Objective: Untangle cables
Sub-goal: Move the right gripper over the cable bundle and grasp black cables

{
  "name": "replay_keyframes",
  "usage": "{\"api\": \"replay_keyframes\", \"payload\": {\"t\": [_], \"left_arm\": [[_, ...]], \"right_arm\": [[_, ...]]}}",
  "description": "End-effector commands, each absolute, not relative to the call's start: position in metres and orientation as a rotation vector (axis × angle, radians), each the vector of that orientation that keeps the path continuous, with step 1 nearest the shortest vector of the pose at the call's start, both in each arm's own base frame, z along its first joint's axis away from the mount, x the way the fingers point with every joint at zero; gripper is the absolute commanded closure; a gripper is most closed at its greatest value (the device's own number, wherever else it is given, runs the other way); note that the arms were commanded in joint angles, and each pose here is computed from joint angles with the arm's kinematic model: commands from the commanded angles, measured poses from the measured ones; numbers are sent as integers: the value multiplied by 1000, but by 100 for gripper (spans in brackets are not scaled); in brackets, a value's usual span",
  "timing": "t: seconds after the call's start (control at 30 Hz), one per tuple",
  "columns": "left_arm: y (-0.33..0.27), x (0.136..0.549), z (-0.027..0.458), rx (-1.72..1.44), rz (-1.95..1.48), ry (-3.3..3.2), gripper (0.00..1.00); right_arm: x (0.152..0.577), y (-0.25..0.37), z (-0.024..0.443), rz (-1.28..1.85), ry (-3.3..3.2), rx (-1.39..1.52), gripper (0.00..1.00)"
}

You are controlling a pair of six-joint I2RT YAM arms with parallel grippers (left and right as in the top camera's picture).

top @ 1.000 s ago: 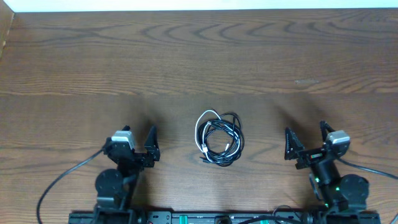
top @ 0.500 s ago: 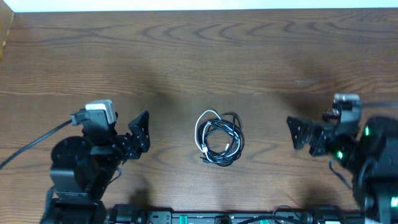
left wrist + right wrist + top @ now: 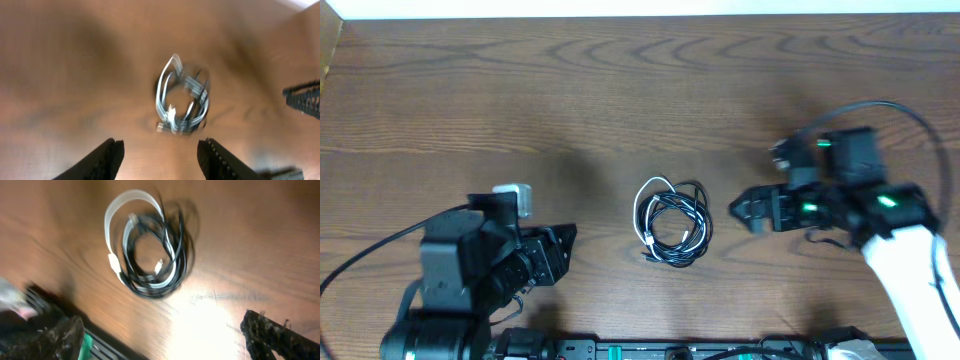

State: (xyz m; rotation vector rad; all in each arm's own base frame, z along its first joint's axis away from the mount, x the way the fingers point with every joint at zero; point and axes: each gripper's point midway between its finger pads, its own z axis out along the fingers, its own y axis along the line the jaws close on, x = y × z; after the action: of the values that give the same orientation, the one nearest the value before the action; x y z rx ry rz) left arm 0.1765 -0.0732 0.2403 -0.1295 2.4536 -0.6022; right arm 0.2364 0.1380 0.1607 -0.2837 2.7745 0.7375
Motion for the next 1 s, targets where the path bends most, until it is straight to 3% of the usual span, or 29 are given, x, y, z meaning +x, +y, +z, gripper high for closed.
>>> {"api": "replay_keyframes", "payload": {"t": [0.0, 0.17, 0.23, 0.5, 0.57, 0.63, 0.7, 0.77, 0.8, 0.97], "left_arm": [[-67, 177, 221, -179, -555, 2579, 46], [-68, 179, 207, -184, -548, 2671, 46], [-70, 179, 207, -157, -546, 2675, 46], [-76, 177, 207, -71, -547, 2675, 46], [-76, 176, 207, -66, -548, 2676, 46], [-76, 176, 207, -67, -548, 2676, 46], [-76, 176, 207, -67, -548, 2676, 46], [-76, 176, 207, -67, -548, 2676, 46], [-76, 176, 207, -67, -548, 2676, 46], [-76, 176, 207, -66, -549, 2676, 47]], "right_arm": [[233, 146, 129, 547, 2868, -442, 1], [249, 166, 86, 355, 2916, -532, 2], [260, 173, 69, 316, 2922, -509, 8], [295, 207, 22, 415, 2878, -492, 15], [300, 213, 18, 451, 2872, -462, 21], [303, 216, 17, 463, 2865, -436, 30], [306, 217, 18, 470, 2853, -430, 50], [305, 217, 18, 473, 2861, -400, 90], [305, 217, 18, 474, 2868, -383, 99], [304, 218, 22, 488, 2879, -327, 99]]}}
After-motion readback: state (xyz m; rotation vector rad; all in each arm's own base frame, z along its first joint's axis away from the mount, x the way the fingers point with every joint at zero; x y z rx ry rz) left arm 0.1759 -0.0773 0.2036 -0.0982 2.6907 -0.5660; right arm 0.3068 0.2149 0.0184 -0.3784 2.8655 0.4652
